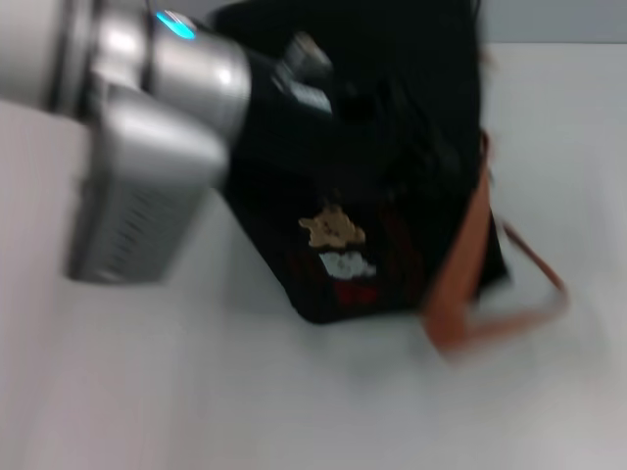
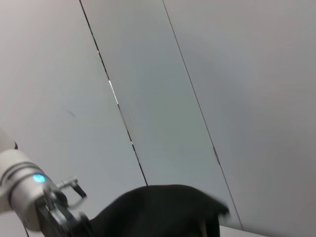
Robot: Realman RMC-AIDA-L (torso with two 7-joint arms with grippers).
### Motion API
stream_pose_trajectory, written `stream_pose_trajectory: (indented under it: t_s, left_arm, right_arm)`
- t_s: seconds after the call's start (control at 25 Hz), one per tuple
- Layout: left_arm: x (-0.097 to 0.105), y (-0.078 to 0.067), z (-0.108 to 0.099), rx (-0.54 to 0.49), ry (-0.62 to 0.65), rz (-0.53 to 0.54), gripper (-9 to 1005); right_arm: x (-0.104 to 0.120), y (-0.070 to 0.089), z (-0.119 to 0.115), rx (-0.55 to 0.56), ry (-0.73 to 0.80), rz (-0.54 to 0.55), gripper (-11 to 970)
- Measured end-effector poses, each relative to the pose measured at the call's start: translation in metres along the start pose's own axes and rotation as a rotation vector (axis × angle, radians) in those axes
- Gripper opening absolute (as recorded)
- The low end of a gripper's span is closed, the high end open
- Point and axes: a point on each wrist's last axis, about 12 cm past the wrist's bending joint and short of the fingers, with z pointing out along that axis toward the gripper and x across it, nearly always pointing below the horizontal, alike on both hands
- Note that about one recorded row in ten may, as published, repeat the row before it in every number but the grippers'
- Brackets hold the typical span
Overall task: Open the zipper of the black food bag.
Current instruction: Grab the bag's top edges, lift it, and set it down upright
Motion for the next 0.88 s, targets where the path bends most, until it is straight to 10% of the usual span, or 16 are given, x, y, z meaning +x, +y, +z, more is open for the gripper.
stream_pose_trajectory:
  t_s: [0.88]
  left_arm:
    - [-0.01,0.005,-0.003,-0.094,0.013,-0.007,162]
  right_arm:
    - [0.034,0.008,0.011,-0.01,0.12,-0.092,713]
